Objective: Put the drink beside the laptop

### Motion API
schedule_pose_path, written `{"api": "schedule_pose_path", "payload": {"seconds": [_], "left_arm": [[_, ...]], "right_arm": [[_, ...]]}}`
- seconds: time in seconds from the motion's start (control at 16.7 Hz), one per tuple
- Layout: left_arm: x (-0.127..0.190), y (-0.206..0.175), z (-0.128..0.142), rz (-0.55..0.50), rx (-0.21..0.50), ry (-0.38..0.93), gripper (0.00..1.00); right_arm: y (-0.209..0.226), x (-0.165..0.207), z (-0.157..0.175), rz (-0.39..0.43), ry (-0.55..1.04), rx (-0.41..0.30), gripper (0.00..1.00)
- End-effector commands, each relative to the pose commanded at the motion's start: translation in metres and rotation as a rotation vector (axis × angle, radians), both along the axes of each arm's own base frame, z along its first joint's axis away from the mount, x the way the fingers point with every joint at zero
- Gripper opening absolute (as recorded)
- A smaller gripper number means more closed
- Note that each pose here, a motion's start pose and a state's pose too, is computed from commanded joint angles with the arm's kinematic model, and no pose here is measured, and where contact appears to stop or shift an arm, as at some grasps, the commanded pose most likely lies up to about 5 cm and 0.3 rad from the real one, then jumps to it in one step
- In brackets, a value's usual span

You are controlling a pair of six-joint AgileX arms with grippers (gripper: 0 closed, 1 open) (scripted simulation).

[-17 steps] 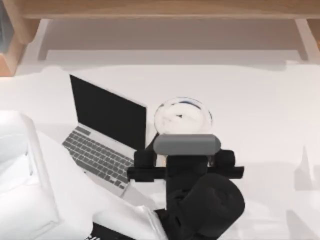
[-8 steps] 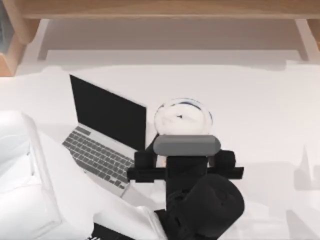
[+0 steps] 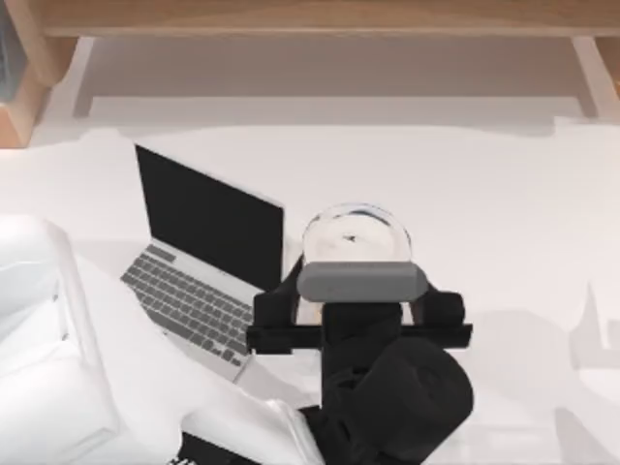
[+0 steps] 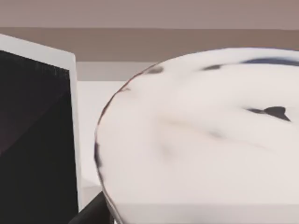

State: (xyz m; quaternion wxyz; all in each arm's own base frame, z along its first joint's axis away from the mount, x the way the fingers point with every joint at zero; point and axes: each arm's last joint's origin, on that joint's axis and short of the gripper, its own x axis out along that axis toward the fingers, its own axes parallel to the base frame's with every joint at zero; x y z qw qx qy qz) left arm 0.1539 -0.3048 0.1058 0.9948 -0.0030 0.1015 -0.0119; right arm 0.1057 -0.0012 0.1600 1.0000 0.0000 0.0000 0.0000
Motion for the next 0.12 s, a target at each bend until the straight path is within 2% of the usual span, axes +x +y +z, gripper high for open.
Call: {"api": "schedule_pose_path", "payload": {"seconds": [0.12], "left_arm": [[0.0,0.0,0.0,0.0,0.0,0.0,1.0]], "right_arm": [[0.0,0.0,0.0,0.0,0.0,0.0,1.0]]}}
